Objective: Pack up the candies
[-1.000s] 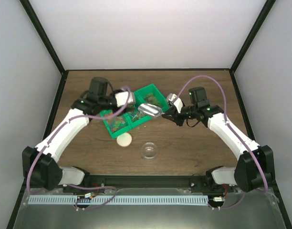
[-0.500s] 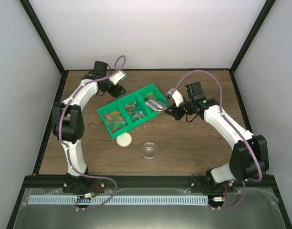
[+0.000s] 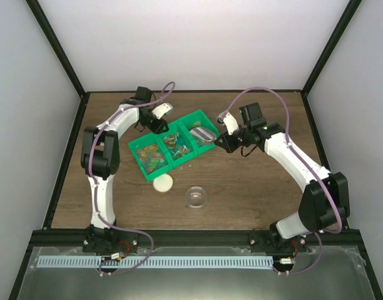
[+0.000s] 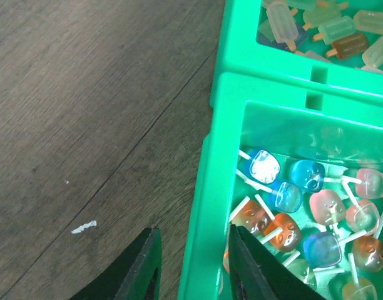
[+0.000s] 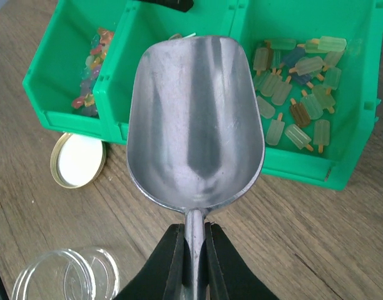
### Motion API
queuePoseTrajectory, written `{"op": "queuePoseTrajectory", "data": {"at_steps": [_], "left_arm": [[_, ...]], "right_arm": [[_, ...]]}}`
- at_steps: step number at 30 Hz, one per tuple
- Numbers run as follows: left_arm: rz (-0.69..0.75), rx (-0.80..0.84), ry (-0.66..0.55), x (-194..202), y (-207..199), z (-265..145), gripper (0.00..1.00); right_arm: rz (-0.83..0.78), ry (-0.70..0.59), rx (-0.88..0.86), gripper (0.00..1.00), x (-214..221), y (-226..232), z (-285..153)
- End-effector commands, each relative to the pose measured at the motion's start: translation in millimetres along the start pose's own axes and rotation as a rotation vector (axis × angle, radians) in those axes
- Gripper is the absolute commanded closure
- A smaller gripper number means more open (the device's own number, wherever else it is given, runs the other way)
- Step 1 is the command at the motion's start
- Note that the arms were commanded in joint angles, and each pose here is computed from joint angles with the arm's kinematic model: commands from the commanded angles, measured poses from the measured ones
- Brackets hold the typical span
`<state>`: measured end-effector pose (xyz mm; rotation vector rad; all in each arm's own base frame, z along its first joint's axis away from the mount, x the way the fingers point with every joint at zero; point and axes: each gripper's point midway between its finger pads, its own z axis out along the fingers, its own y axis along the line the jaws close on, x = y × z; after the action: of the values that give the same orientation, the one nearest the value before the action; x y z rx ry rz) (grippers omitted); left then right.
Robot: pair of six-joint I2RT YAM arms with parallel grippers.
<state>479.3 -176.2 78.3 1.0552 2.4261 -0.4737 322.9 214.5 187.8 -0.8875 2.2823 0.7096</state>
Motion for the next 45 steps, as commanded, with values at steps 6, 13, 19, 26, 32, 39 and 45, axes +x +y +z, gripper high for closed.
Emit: {"op": "queuePoseTrajectory", "data": {"at_steps": [6, 13, 19, 26, 32, 39, 45], "left_arm": [[-0.171, -0.003, -0.011, 5.4, -20.4, 5.6, 0.79], [-0.311, -0.116, -0.048, 26.3, -32.2, -7.0, 0.80], [-0.329, -0.083, -0.085, 29.3, -49.9, -17.6, 0.75], [-0.366, -0.069, -0.142, 27.7, -57.3, -33.8, 0.55], [-0.411, -0.052, -0.151, 27.8, -55.2, -31.7, 0.56], [-0.440, -0.019, -0.112, 39.1, -58.0, -16.5, 0.65], [-0.461, 0.024, -0.116, 40.6, -63.6, -10.9, 0.74]], "right_arm": [[-0.032, 0.039, 0.016, 0.99, -16.5, 22.0, 10.6], [-0.106, 0.146, 0.080, 0.99, -2.6, 36.8, 34.9], [-0.121, 0.258, 0.132, 0.99, 7.4, 28.5, 54.5], [-0.157, 0.345, 0.142, 0.99, 3.9, 31.7, 57.6], [-0.217, 0.428, 0.170, 0.99, 4.3, 37.2, 62.5], [-0.245, 0.509, 0.232, 0.99, 15.3, 23.6, 64.2], [-0.276, 0.559, 0.260, 0.99, 20.0, 17.3, 69.5]]}}
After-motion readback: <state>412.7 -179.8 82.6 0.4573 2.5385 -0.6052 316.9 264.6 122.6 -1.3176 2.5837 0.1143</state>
